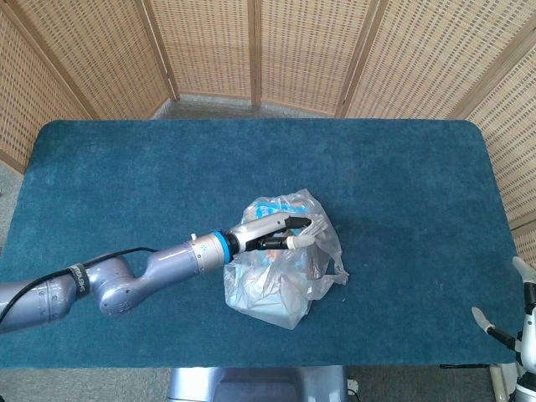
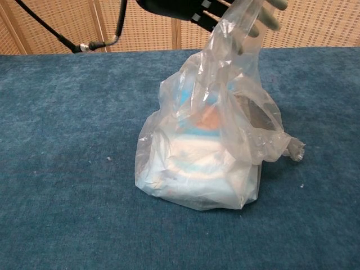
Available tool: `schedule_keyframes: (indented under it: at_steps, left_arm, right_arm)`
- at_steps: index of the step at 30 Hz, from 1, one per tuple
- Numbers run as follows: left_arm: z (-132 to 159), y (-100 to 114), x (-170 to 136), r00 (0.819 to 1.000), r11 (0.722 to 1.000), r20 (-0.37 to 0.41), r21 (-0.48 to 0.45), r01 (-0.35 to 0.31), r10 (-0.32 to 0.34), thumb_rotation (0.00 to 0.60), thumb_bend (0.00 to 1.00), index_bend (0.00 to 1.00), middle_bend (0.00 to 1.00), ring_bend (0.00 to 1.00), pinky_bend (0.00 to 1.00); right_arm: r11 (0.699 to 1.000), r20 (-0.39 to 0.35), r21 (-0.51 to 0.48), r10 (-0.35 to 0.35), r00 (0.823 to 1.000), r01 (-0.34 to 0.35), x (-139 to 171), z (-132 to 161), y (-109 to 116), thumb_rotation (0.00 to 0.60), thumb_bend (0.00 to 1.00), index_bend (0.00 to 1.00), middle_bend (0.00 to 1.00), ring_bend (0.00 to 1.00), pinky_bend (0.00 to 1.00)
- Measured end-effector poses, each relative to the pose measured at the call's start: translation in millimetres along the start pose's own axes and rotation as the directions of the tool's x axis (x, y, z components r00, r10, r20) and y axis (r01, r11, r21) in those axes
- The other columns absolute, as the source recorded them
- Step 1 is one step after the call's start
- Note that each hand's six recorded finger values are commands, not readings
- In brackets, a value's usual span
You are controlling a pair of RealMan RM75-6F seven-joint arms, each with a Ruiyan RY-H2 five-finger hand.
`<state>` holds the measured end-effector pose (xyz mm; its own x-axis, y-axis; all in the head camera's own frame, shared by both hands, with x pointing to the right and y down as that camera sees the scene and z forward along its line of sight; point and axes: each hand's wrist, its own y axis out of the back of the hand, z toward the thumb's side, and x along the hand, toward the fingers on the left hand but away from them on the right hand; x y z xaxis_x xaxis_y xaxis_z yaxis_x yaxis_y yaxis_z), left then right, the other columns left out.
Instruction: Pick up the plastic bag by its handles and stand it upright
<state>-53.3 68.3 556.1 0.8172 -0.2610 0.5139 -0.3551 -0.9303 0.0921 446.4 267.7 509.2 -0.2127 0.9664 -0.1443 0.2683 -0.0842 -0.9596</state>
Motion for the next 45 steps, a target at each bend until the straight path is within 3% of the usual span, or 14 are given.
schedule_keyframes:
  at_steps: [5,8,9,13,17,19,27,30,37,45]
  left_arm:
    - [-3.2,-16.9,10.1,0.999,0.975,0.036,-0.223,0.015,-0.007,0.0,0.15,0.25,0.22,0.15,0.25]
    - [-3.0,-23.1,14.3,0.998,0.923,0.055,-0.384,0.025,-0.005,0.0,0.16,0.25,0.22,0.15,0.25]
    - [-2.3,-24.2,15.4,0.998,0.9,0.061,-0.435,0.029,-0.002,0.0,0.16,0.25,0.22,0.15,0.25]
    - [2.9,-26.0,18.6,0.996,0.765,0.085,-0.642,0.056,-0.001,0.0,0.17,0.25,0.22,0.15,0.25]
    - [3.9,-25.1,20.2,0.995,0.646,0.095,-0.759,0.074,-0.003,0.0,0.2,0.25,0.22,0.16,0.29]
    - [4.3,-23.7,21.0,0.995,0.585,0.101,-0.807,0.083,-0.002,0.0,0.21,0.25,0.22,0.2,0.37]
    - [-2.2,-14.2,17.8,0.993,0.396,0.114,-0.912,0.11,-0.013,0.0,0.26,0.25,0.27,0.43,0.74]
    - [-9.5,-6.9,10.3,0.994,0.362,0.108,-0.927,0.1,0.004,0.0,0.27,0.26,0.33,0.53,0.83]
    - [-28.7,16.9,-15.5,0.994,0.288,0.088,-0.955,0.065,0.07,0.0,0.31,0.45,0.53,0.72,0.91]
    - [-42.4,28.6,-43.6,0.99,0.247,0.083,-0.968,0.052,0.116,0.0,0.33,0.57,0.66,0.85,0.94]
  right_arm:
    - [1.0,-0.003,-0.002,-0.005,1.0,0.005,0.7,-0.1,0.9,0.6,0.13,0.11,0.21,0.13,0.11]
    - [1.0,-0.006,-0.003,-0.01,1.0,0.01,0.9,0.3,2.3,0.6,0.13,0.11,0.21,0.13,0.11]
    - [1.0,-0.008,-0.004,-0.012,1.0,0.012,1.1,0.6,2.7,0.6,0.13,0.11,0.21,0.13,0.11]
    - [1.0,-0.011,-0.006,-0.016,1.0,0.016,1.4,1.1,3.3,0.6,0.13,0.11,0.21,0.13,0.11]
    - [1.0,-0.012,-0.007,-0.015,1.0,0.015,1.3,1.5,2.8,0.6,0.13,0.11,0.21,0.13,0.11]
    - [1.0,-0.012,-0.006,-0.016,1.0,0.016,1.4,1.2,3.0,0.6,0.13,0.11,0.21,0.13,0.11]
    - [1.0,-0.015,-0.003,-0.018,1.0,0.018,0.7,2.4,3.5,0.6,0.13,0.11,0.21,0.13,0.11]
    - [1.0,-0.014,-0.002,-0.013,1.0,0.013,0.8,2.1,2.4,0.6,0.13,0.11,0.21,0.13,0.11]
    - [1.0,-0.019,-0.001,0.001,1.0,-0.001,-1.4,4.4,-1.6,0.6,0.13,0.11,0.21,0.13,0.11]
    - [0.999,-0.012,0.009,0.031,0.999,-0.031,-2.6,3.1,-5.7,0.6,0.13,0.11,0.21,0.13,0.11]
